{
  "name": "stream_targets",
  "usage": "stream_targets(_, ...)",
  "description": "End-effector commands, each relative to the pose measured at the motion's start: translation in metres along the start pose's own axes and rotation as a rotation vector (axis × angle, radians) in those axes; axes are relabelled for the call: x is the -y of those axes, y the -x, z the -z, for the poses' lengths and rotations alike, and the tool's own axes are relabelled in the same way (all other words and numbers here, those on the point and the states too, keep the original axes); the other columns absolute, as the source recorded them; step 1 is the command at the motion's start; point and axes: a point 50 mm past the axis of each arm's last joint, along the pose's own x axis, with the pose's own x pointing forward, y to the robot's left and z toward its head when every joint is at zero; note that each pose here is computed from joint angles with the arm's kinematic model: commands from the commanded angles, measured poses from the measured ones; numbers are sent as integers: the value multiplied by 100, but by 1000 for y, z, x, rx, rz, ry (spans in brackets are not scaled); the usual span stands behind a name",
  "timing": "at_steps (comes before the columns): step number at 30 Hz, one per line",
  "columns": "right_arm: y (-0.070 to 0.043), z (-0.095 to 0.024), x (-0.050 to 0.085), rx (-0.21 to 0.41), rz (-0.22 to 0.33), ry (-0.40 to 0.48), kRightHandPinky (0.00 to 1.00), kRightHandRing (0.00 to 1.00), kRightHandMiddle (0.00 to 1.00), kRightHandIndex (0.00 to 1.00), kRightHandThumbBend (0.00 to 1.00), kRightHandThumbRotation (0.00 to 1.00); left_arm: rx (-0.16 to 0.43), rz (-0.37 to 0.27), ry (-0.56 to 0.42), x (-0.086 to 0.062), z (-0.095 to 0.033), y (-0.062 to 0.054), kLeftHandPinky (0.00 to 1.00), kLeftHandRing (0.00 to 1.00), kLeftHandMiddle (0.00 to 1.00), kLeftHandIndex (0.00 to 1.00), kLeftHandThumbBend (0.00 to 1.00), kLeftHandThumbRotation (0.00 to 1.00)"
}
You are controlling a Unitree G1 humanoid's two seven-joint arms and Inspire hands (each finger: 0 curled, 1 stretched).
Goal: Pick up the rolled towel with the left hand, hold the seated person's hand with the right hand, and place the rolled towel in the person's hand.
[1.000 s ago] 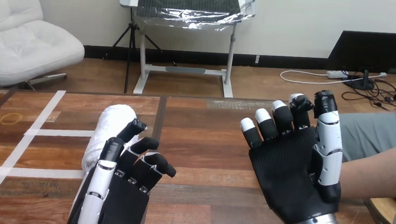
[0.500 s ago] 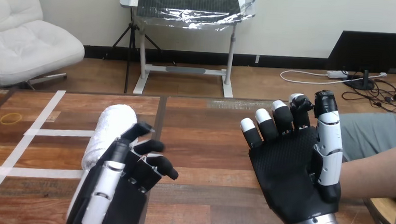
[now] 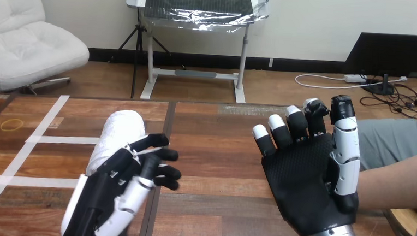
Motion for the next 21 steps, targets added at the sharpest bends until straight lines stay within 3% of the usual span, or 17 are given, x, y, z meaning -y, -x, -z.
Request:
stream_targets(1, 17, 9, 5, 45, 72, -79, 16, 24, 32, 35, 54, 31, 305, -106, -397, 5, -38, -22, 56, 63, 71, 73, 56, 33)
stream_targets(13, 17, 9, 6, 44, 71, -81, 16, 23, 32, 35, 53, 32, 386, -216, -688, 2, -55, -33, 72, 73, 77, 79, 69, 42)
stream_targets(21, 17, 10, 7, 43, 69, -84, 15, 23, 32, 35, 52, 32, 364, -261, -807, 0, -60, -42, 81, 83, 85, 85, 75, 46)
